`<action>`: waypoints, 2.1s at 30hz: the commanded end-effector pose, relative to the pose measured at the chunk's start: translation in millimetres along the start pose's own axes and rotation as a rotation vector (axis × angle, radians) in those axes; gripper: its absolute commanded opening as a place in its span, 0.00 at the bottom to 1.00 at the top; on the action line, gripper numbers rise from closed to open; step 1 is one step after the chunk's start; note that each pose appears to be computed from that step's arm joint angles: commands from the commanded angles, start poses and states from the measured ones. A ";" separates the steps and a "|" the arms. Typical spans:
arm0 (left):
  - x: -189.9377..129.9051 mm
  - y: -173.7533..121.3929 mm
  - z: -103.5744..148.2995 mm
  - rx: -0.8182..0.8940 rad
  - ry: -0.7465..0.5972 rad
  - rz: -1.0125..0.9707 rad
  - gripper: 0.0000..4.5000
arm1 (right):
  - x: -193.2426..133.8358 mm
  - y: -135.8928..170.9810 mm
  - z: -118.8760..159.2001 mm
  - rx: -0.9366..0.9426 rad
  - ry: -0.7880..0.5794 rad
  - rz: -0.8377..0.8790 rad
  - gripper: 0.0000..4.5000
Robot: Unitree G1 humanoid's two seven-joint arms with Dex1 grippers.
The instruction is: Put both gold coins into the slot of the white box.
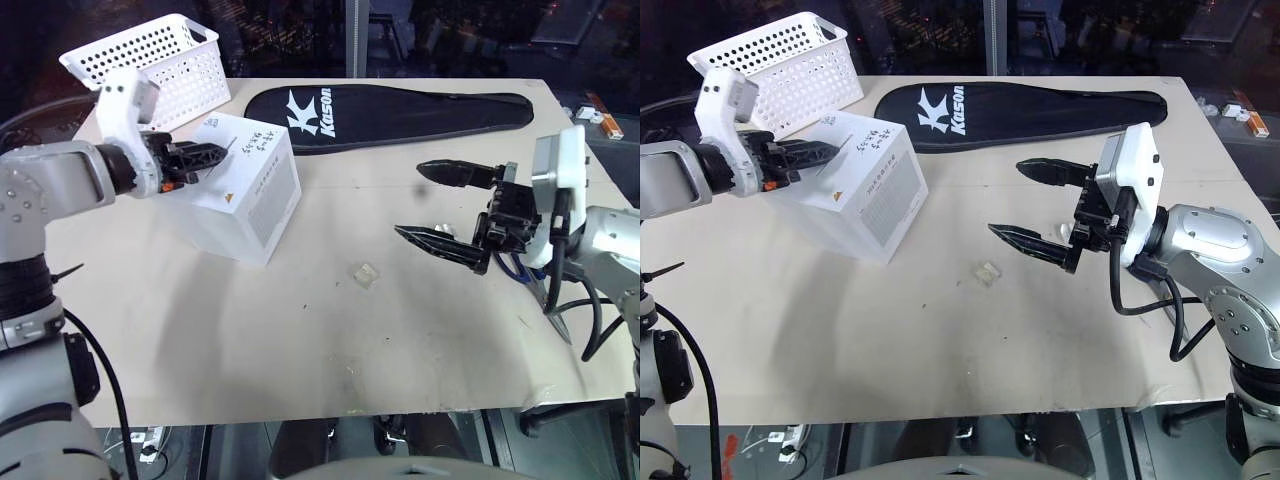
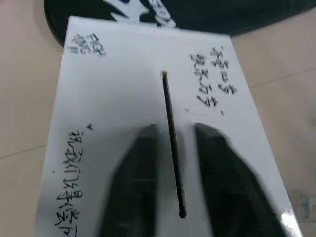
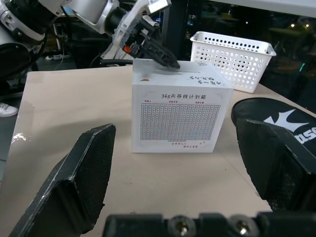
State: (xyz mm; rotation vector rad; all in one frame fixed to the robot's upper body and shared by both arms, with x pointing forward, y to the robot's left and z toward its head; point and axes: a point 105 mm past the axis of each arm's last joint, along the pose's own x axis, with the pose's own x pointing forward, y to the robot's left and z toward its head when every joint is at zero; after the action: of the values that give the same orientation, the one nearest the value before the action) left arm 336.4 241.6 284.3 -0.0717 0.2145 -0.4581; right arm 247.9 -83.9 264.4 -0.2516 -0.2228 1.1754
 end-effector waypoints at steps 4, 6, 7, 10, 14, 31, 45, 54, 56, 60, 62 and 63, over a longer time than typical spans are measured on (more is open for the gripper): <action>-54.7 -70.9 20.5 0.098 -0.207 -0.459 0.47 | 5.3 6.8 -4.0 0.050 -0.020 -0.003 0.94; -63.9 -86.6 12.7 0.106 -0.199 -0.565 0.47 | 9.4 6.6 -16.1 0.079 0.017 -0.021 0.94; -65.8 -96.9 -1.9 0.129 -0.152 -0.613 0.47 | 13.0 6.2 -28.9 0.082 0.067 -0.041 0.94; -68.4 -121.4 -31.1 0.140 -0.084 -0.708 0.53 | 19.5 6.4 -63.7 0.117 0.192 -0.094 0.94; -67.7 -136.2 -76.1 0.228 0.007 -0.689 0.82 | 26.8 28.8 -103.6 0.169 0.308 -0.053 0.94; -70.2 -125.7 -117.4 0.296 0.074 -0.632 0.83 | 51.3 25.0 -137.0 0.228 0.380 -0.110 0.29; -69.9 -127.1 -110.3 0.305 0.050 -0.638 0.83 | 52.4 20.9 -144.8 0.237 0.405 -0.130 0.14; -68.2 -127.1 -114.0 0.218 0.055 -0.653 0.83 | 48.3 17.7 -135.8 0.262 0.365 -0.126 0.01; -66.3 -127.6 -113.4 0.159 0.049 -0.668 0.83 | 46.1 11.1 -119.7 0.298 0.288 -0.130 0.01; -59.5 -128.7 -108.6 0.082 0.023 -0.690 0.83 | 42.1 8.9 -84.1 0.357 0.134 -0.073 0.01; -54.3 -131.3 -103.3 0.038 -0.004 -0.710 0.75 | 40.1 11.8 -65.0 0.376 0.064 -0.024 0.00; -52.3 -132.1 -101.7 0.027 -0.011 -0.715 0.71 | 39.5 12.3 -60.5 0.382 0.048 -0.011 0.00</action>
State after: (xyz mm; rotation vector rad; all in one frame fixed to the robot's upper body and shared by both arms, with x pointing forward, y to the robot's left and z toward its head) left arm 211.0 148.6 205.2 -0.0881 0.1856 -1.1528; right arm 281.5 -49.7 183.0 0.0318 0.1176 1.1063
